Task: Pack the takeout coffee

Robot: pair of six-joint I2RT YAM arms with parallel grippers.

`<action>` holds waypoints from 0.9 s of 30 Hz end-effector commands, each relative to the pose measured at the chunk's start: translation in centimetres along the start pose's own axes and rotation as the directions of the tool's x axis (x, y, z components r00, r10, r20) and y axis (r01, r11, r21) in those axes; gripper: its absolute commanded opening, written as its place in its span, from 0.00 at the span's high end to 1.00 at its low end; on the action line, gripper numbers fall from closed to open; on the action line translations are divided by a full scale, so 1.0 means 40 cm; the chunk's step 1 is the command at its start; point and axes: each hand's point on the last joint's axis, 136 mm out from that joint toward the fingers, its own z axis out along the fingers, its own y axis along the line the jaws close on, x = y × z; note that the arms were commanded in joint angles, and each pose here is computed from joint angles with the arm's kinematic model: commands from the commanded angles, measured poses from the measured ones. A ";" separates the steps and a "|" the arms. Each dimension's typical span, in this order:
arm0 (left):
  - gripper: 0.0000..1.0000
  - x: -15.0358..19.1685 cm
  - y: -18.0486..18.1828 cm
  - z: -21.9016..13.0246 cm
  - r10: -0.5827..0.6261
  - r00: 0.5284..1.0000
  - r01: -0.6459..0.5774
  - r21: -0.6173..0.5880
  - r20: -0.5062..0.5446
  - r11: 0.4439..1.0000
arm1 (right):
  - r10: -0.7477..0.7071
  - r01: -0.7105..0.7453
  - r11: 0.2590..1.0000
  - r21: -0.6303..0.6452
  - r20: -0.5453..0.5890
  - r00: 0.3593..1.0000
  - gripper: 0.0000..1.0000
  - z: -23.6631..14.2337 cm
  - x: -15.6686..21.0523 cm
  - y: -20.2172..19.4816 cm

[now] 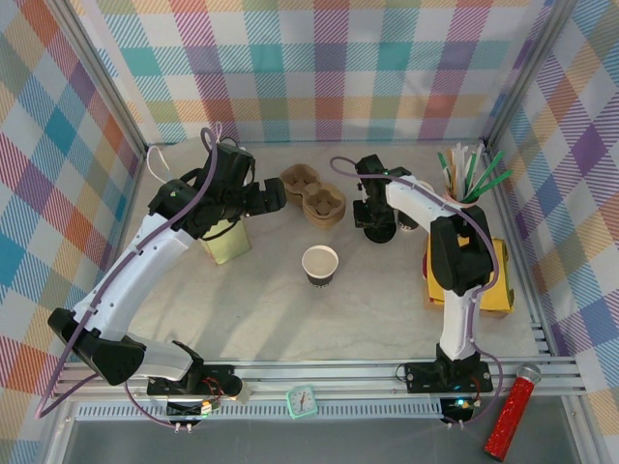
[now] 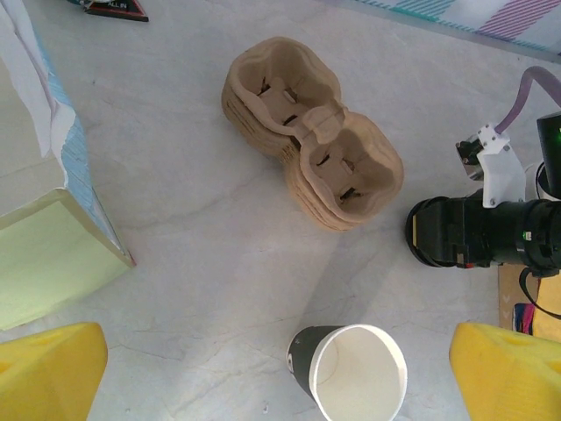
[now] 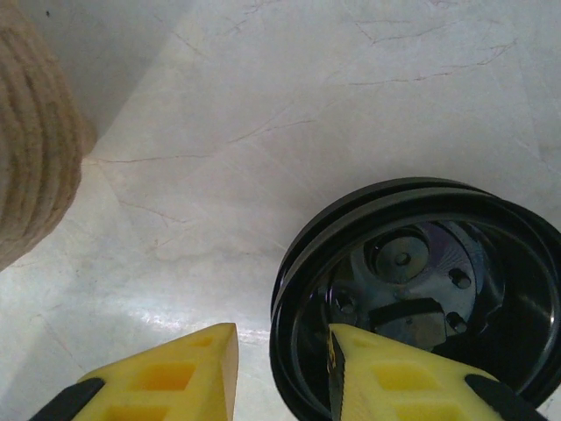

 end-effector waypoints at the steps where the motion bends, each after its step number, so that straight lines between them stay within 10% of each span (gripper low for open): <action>1: 0.00 0.002 -0.006 0.005 0.014 1.000 -0.014 -0.006 0.001 1.000 | 0.005 -0.005 1.000 -0.004 -0.009 1.000 0.66 -0.004 -0.012 -0.001; 27: 0.00 0.001 0.002 -0.001 0.020 1.000 -0.020 -0.019 0.005 1.000 | 0.052 -0.053 0.998 -0.022 -0.038 0.998 0.93 0.016 -0.009 -0.007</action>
